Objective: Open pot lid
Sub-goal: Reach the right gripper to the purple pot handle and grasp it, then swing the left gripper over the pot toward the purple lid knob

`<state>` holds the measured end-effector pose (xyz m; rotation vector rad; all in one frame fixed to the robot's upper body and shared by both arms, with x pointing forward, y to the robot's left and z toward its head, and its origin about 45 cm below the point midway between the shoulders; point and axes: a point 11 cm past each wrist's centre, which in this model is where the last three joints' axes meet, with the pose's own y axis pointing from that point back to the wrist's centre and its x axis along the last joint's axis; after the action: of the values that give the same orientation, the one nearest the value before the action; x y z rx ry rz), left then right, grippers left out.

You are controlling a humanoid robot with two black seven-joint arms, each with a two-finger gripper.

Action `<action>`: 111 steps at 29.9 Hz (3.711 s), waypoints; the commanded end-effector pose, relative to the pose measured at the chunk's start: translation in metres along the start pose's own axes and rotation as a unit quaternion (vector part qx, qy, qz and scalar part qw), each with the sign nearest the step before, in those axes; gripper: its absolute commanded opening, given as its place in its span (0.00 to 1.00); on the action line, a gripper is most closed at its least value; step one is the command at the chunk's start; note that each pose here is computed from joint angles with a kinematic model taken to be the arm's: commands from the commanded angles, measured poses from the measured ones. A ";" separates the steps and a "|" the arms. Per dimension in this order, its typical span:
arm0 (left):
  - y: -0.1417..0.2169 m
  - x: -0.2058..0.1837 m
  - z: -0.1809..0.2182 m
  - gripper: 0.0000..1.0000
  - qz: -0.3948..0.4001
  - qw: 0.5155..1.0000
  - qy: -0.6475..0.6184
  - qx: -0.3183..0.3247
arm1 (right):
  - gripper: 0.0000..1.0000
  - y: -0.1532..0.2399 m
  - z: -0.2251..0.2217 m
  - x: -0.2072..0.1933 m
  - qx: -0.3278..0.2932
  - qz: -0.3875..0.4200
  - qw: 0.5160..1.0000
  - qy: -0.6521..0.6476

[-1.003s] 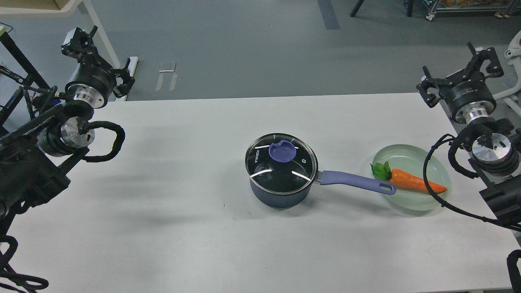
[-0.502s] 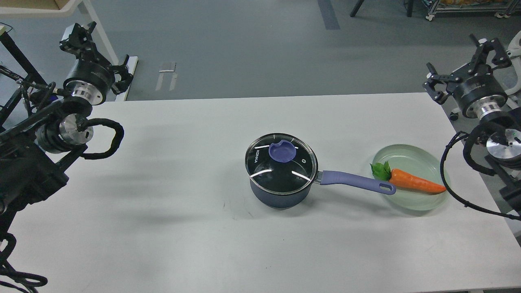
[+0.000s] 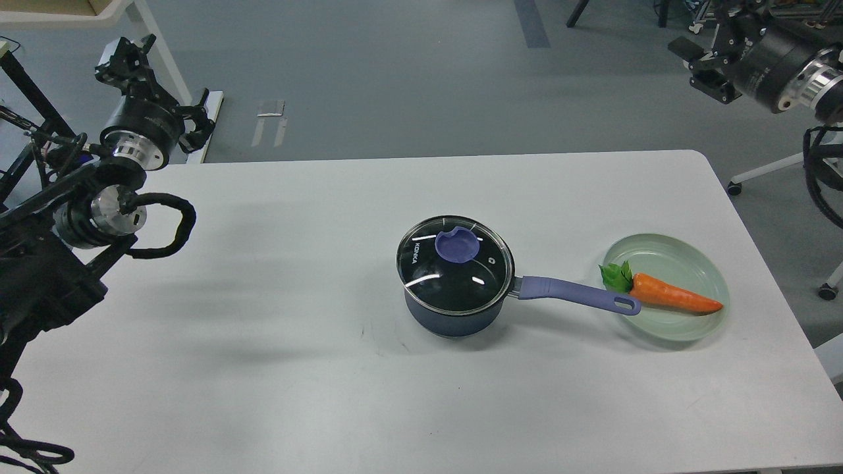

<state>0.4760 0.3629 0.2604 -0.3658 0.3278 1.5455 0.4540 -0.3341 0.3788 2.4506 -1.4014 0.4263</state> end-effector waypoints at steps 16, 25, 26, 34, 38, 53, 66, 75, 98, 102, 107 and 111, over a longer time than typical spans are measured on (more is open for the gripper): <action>0.004 0.009 0.017 0.99 -0.010 1.000 -0.012 -0.007 | 0.93 0.035 0.043 -0.137 -0.081 -0.359 0.754 0.544; 0.003 0.007 0.020 0.99 -0.012 1.000 -0.012 -0.009 | 0.80 0.063 0.089 -0.163 -0.059 -0.443 0.665 0.598; 0.003 0.008 0.020 0.99 -0.012 1.000 -0.013 -0.010 | 0.80 0.063 0.090 -0.167 -0.052 -0.451 0.664 0.594; 0.004 0.012 0.022 0.99 -0.009 1.000 -0.021 -0.007 | 0.77 0.067 0.106 -0.183 -0.047 -0.475 0.658 0.583; 0.004 0.009 0.018 0.99 -0.013 1.000 -0.021 -0.004 | 0.75 0.067 0.115 -0.180 -0.059 -0.475 0.657 0.582; 0.003 -0.003 0.019 0.99 -0.032 0.998 -0.045 -0.002 | 0.58 0.065 0.118 -0.175 -0.075 -0.466 0.651 0.595; -0.005 -0.076 0.017 0.99 -0.171 0.959 -0.225 0.026 | 0.36 0.067 0.117 -0.174 -0.077 -0.465 0.657 0.588; 0.017 -0.152 -0.004 0.99 -0.333 0.838 -0.432 0.008 | 0.29 0.065 0.115 -0.177 -0.073 -0.467 0.658 0.586; 0.079 -0.200 -0.115 0.98 -0.506 0.424 -0.743 -0.113 | 0.20 0.062 0.110 -0.185 -0.056 -0.473 0.658 0.583; 0.084 -0.207 -0.130 0.98 -0.514 0.420 -0.738 -0.120 | 0.19 0.061 0.108 -0.185 -0.052 -0.472 0.659 0.583; 0.090 -0.209 -0.143 0.98 -0.523 0.417 -0.734 -0.117 | 0.19 0.060 0.107 -0.186 -0.050 -0.473 0.659 0.583; 0.094 -0.203 -0.157 0.98 -0.529 0.403 -0.738 -0.114 | 0.20 0.060 0.106 -0.192 -0.043 -0.478 0.656 0.582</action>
<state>0.3876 0.1108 0.2133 0.6235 -1.3448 0.1296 0.3238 -0.2585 0.2144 1.6922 0.3844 1.2187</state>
